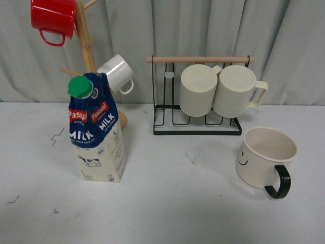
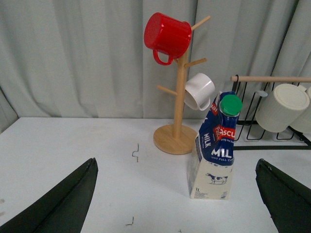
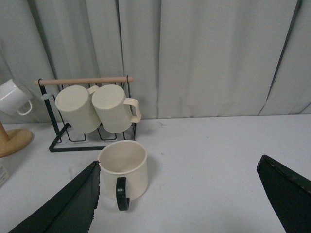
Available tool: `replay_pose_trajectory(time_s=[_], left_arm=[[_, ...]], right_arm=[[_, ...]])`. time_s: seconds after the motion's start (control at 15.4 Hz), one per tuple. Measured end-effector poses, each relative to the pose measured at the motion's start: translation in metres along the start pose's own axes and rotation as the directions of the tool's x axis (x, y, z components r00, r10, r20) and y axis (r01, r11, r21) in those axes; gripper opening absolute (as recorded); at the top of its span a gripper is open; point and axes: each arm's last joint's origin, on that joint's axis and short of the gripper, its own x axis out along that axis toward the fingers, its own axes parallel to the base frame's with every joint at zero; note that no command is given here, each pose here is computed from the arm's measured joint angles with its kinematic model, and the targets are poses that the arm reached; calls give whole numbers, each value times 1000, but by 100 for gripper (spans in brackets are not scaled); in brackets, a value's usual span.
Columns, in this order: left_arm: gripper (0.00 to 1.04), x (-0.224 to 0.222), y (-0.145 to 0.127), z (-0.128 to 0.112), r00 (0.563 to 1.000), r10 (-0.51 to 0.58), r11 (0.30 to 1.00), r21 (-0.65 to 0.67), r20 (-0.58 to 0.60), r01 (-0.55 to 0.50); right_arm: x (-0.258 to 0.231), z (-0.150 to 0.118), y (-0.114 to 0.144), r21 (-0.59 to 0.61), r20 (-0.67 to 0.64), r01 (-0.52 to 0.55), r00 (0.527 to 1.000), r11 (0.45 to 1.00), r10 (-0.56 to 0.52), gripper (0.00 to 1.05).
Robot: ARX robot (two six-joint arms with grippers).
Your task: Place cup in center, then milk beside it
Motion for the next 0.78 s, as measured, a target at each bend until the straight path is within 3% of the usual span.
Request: replay_pose_trajectory(time_s=[0.33,0.46,0.65,0.78], left_arm=[[98,0,0,0,1000,0,1000,0,0,0],[98,0,0,0,1000,-1,1000,0,1,1],[98,0,0,0,1000,0,1000,0,0,0],[98,0,0,0,1000,0,1000,0,0,0]], right_arm=[[0,0,0,0,0,0,1000,1000,0,98],[13,6,0,-39,-244,17,969,999,-26,98],[65,44,-2,32,-296,-62,953,998,68,98],[98,41,-3,85,-402,-66,911,994,95,98]])
